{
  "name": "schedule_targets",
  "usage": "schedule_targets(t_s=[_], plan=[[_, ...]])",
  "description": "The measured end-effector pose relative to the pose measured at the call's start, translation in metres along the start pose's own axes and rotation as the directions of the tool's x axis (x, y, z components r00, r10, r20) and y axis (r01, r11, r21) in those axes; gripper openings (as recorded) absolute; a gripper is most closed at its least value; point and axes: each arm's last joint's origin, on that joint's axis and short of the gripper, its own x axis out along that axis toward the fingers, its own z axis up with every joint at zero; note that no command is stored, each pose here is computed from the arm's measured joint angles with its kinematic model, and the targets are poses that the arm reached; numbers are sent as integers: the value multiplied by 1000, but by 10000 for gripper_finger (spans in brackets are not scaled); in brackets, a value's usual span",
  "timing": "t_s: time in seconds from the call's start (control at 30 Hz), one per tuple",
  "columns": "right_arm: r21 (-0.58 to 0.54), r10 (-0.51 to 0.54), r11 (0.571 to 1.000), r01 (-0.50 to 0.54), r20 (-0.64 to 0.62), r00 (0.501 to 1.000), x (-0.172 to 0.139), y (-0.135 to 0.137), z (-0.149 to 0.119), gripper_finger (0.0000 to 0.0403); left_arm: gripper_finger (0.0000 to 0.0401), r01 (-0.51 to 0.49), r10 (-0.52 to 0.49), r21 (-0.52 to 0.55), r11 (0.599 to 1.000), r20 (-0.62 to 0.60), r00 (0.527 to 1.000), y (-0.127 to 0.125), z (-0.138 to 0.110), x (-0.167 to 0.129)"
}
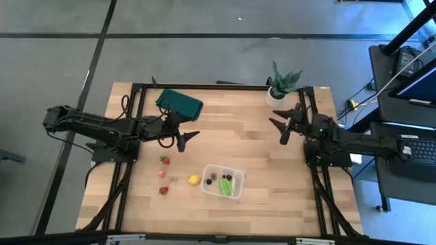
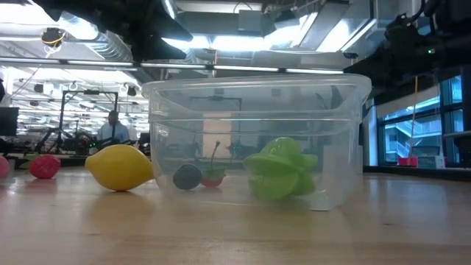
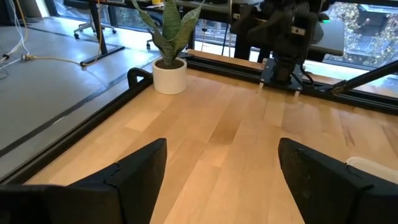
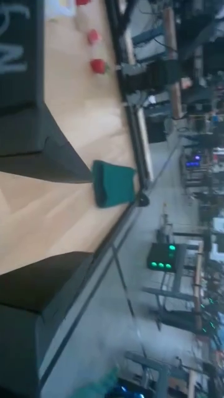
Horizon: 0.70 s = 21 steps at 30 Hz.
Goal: Pick and placing Produce into tupperware
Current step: Put the yellow lemon into the transparent bin
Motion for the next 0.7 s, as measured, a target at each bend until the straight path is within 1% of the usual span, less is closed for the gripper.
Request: schedule_targets(t_s=[0.17,0.33,0.43,0.63,0.7], plan=[[-3,-44,999,44,59,997,-5,-6,6,193,300,0,0,0,1000,0,1000,0,0,0],[-4,-64,998,65,89,994,-13,-10,8,193,300,0,0,0,1000,0,1000,0,0,0],[-4,-66,998,66,74,995,-18,-11,6,193,300,0,0,-4,1000,0,1000,0,0,0],[46,-47,998,44,78,996,-28,-12,5,193,300,3,-3,2,1000,-2,1000,0,1,0],[54,-25,998,21,77,997,-30,-12,4,193,300,39,-39,7,999,-3,999,-3,7,-1]])
